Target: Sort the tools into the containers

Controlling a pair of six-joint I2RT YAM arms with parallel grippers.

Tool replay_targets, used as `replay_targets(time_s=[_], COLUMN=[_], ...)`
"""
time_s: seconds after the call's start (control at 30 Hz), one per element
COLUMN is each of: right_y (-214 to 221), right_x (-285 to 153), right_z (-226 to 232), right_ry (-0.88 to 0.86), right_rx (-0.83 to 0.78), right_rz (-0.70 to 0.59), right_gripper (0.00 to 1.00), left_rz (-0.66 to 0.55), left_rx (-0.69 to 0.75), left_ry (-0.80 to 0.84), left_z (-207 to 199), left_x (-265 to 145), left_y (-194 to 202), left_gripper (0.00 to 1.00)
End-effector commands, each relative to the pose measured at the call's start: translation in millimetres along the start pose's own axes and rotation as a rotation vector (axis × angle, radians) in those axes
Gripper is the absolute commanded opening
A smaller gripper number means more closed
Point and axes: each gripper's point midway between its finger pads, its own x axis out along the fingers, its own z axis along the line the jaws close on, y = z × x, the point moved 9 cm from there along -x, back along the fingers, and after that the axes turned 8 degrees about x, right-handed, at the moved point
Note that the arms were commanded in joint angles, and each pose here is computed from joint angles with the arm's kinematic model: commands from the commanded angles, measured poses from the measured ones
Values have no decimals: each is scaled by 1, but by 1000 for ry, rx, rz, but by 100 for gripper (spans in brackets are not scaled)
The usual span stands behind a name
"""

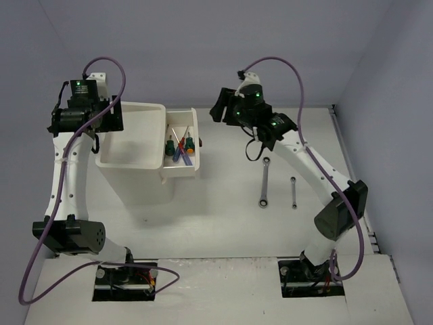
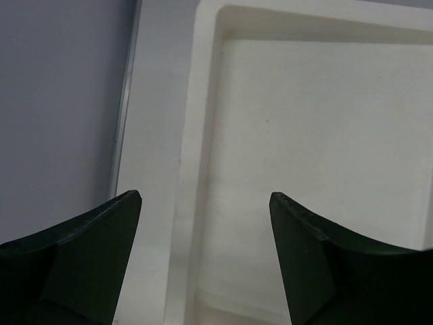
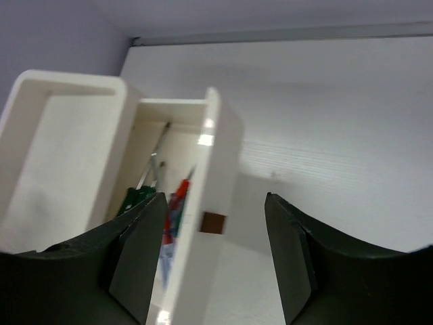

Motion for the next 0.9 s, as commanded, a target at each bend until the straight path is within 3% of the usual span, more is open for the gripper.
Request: replay_targets(time_s=[0.0, 0.27, 0.6, 0.67, 0.87], right_y=[-16, 13, 51, 58, 76], right_x=[-19, 11, 52, 58, 65], right_z=[-36, -68, -46, -37, 1], right_ry=[67, 124, 64, 42, -39], right_rx=[-34, -64, -96, -99, -115], right_rz=[-73, 44, 157, 174, 202], right_gripper=[56, 50, 44, 44, 43], left_rz=[-26, 53, 93, 93, 92], left_rx=[-32, -24, -7, -5, -12], left_ry=[-103, -72, -27, -8, 62], left_z=[31, 31, 26, 24, 17], left_x=[-4, 25, 45, 49, 60], left_y=[-9, 0, 6, 6, 9], left_gripper=[71, 60, 8, 1, 0])
